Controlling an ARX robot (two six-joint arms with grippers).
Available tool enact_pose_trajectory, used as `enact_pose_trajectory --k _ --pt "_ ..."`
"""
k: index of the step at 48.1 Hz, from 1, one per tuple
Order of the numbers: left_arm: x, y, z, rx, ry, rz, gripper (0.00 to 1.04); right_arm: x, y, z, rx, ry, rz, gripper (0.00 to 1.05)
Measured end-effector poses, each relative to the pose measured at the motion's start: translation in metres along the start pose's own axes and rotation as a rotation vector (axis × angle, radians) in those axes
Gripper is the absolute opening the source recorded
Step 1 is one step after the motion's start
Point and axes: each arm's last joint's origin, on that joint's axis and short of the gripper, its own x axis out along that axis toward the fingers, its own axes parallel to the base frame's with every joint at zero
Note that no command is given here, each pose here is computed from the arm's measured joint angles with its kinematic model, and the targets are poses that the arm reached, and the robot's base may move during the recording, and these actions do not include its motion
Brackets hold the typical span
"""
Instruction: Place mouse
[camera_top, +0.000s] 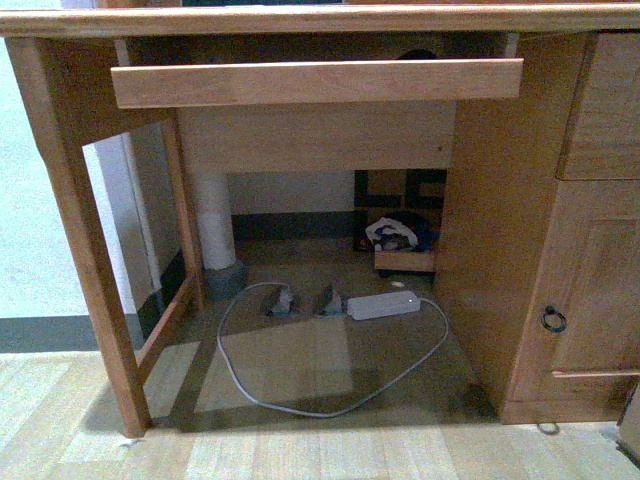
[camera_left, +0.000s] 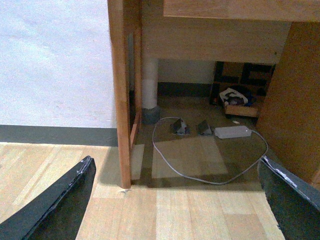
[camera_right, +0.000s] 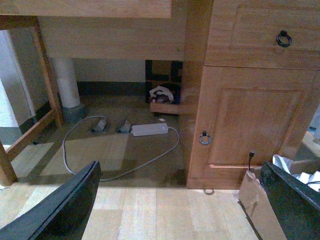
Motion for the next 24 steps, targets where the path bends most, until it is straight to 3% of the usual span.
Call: enact_pose_trajectory --k 24 --pt "0.0000 0.0000 0.0000 0.000 0.000 0.000 0.98 0.0000 0.0000 0.0000 0.000 0.000 0.000 0.98"
